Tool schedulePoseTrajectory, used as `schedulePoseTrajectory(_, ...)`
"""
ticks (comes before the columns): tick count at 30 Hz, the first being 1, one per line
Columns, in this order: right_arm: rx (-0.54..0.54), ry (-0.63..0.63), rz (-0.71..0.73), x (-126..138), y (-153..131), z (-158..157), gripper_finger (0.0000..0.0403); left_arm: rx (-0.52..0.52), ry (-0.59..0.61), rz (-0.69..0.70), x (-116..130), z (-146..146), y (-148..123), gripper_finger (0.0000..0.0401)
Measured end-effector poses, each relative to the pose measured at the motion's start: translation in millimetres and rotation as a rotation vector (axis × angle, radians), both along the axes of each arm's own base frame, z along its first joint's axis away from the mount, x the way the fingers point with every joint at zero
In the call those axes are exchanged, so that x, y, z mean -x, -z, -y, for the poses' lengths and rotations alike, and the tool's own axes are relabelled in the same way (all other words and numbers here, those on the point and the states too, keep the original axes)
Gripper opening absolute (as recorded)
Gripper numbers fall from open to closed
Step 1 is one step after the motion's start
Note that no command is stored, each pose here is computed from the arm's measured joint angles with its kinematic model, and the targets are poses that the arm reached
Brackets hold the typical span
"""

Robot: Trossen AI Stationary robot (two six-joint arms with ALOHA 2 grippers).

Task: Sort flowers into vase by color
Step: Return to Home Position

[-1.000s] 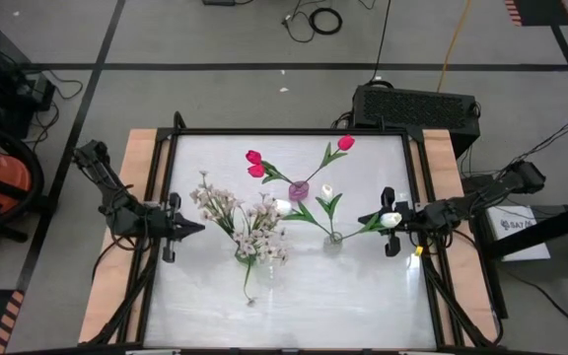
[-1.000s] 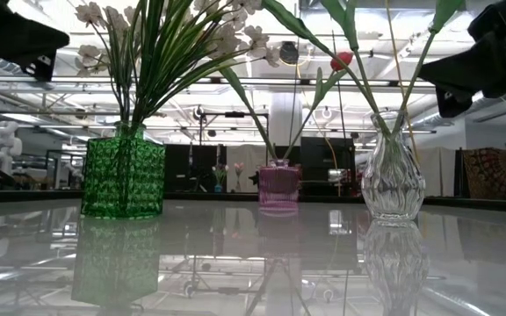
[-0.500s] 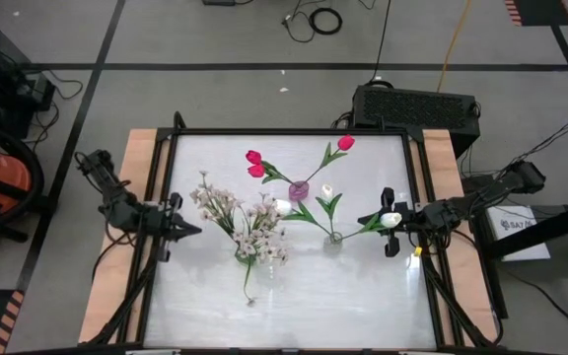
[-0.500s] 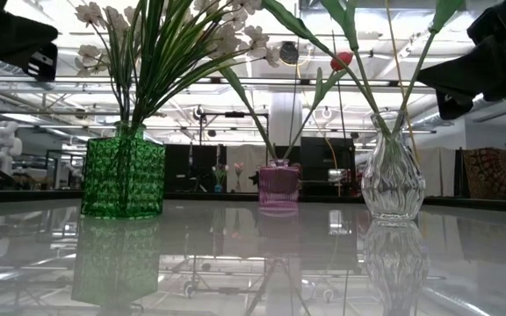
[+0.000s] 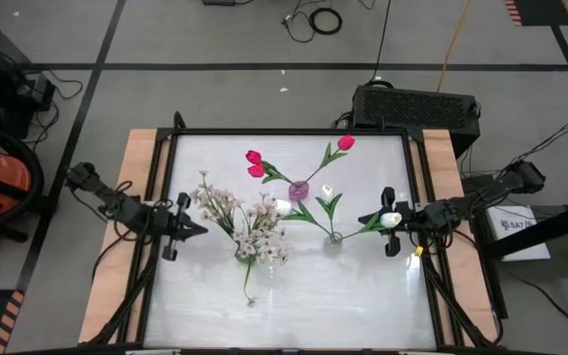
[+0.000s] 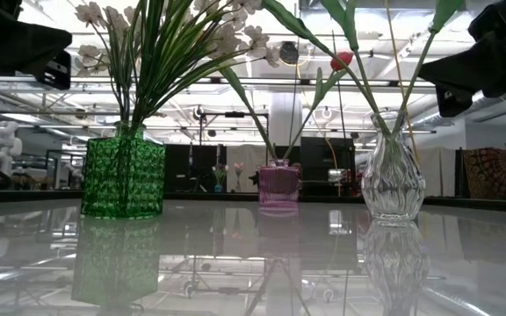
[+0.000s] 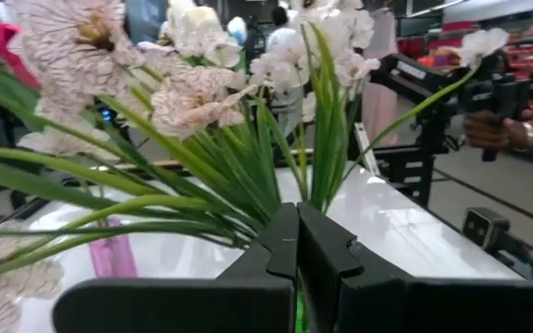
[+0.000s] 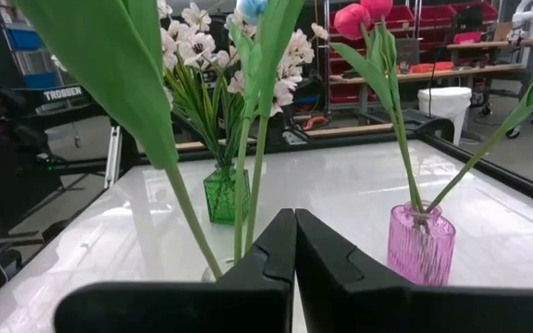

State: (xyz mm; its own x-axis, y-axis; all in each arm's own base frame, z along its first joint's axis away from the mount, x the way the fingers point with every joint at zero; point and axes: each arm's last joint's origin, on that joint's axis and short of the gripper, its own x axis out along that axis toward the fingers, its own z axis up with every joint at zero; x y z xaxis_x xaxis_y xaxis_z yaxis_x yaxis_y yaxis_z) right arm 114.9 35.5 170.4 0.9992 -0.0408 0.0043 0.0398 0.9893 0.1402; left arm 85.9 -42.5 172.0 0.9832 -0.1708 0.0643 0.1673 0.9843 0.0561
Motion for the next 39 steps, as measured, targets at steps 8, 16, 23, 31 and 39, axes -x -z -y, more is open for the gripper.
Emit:
schedulePoseTrajectory(8,0.002,0.000,-0.005,0.0,0.5,0.0,0.0000,0.001,0.026,-0.020,-5.8,-10.0,2.3,0.0005)
schedulePoseTrajectory(16,0.018,0.002,-0.004,-0.1,0.3,0.3,0.0000,-0.030,0.003,-0.028,-8.3,-16.8,3.7,0.0005)
schedulePoseTrajectory(23,0.075,0.034,0.086,-2.0,-9.3,11.8,0.0000,-0.031,-0.021,-0.033,-9.3,-20.5,4.2,0.0005)
schedulePoseTrajectory(31,0.047,0.084,0.040,-4.8,-4.5,26.5,0.0000,-0.023,-0.030,-0.038,-9.7,-21.9,4.7,0.0005)
schedulePoseTrajectory(39,0.059,0.088,0.016,2.0,-2.3,28.4,0.0000,-0.012,-0.013,-0.043,-9.6,-21.4,5.1,0.0005)
